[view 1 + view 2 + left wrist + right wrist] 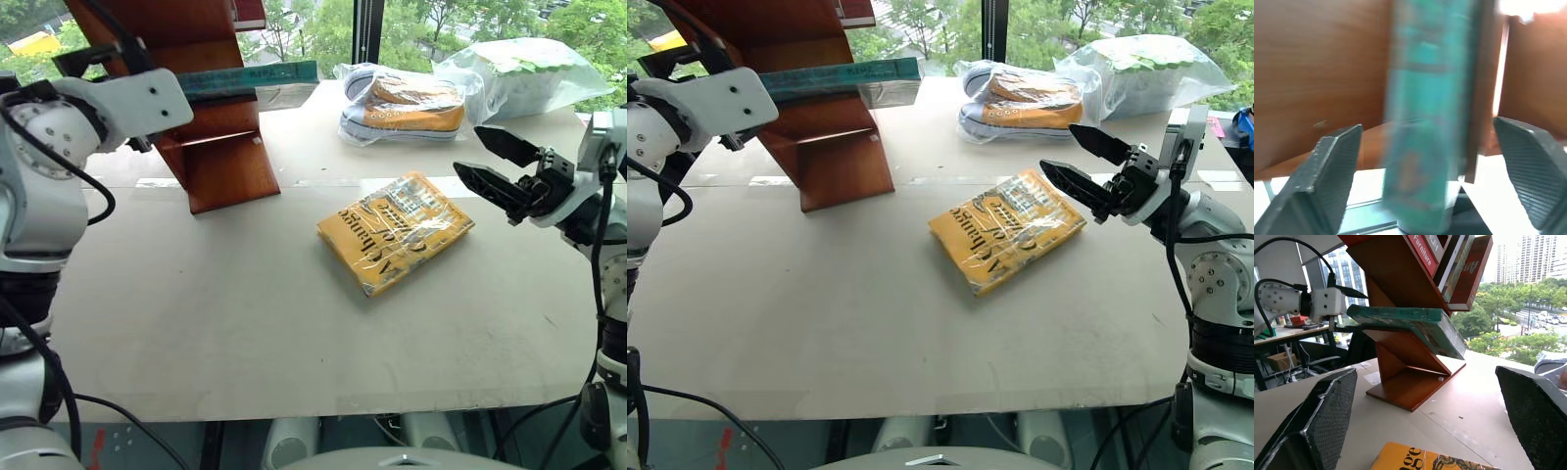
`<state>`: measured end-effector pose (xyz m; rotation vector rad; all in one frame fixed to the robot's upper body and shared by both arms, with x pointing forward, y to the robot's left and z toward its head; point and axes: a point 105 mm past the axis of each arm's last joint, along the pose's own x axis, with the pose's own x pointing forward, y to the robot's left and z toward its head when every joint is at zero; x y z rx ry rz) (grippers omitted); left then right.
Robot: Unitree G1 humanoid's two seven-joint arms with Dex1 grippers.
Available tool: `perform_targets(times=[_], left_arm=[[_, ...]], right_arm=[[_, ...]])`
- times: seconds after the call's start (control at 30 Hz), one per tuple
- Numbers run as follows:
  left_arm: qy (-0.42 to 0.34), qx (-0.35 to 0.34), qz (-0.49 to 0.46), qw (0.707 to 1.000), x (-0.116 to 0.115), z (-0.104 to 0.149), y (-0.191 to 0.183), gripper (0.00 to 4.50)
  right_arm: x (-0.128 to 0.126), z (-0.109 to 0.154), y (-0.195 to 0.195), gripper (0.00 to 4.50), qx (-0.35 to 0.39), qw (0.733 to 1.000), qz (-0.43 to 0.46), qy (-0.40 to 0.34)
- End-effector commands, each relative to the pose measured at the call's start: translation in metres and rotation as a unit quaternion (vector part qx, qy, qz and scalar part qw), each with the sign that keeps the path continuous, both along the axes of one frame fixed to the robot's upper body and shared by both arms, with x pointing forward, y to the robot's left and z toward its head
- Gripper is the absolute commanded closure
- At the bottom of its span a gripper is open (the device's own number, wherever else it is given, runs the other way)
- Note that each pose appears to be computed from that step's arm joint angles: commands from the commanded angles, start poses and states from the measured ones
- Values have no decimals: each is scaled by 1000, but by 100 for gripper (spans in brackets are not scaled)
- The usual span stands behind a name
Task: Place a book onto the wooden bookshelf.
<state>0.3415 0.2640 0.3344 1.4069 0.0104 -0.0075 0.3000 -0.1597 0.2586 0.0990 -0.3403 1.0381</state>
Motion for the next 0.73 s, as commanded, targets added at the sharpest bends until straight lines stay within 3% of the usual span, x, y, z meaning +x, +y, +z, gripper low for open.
perform_targets(times=[0.03,0.1,0.17,0.23,0.33,0.43,0.6,0.73], left_arm=[[-70,0,-47,996,-22,16,-27,4],[-97,-2,-77,992,-29,9,-41,4],[-114,-26,-115,986,-37,-15,-60,4],[-78,-159,-164,971,-46,-66,-82,4],[13,-365,-130,922,-58,-143,-74,4],[95,-482,-110,864,-75,-196,-62,4],[173,-560,-76,807,-89,-242,-39,4],[225,-549,-119,796,-95,-254,-46,4]], right_arm=[[-10,1,-19,0,-7,999,-26,-26],[-13,-7,-28,0,-11,999,-40,-17],[-17,-26,-38,0,-33,998,-58,5],[-21,-57,-48,0,-69,994,-79,39],[-24,-104,-66,0,-133,982,-117,62],[-27,-139,-85,0,-150,972,-162,77],[-31,-165,-93,0,-157,964,-196,85],[-31,-174,-95,0,-158,963,-193,101]])
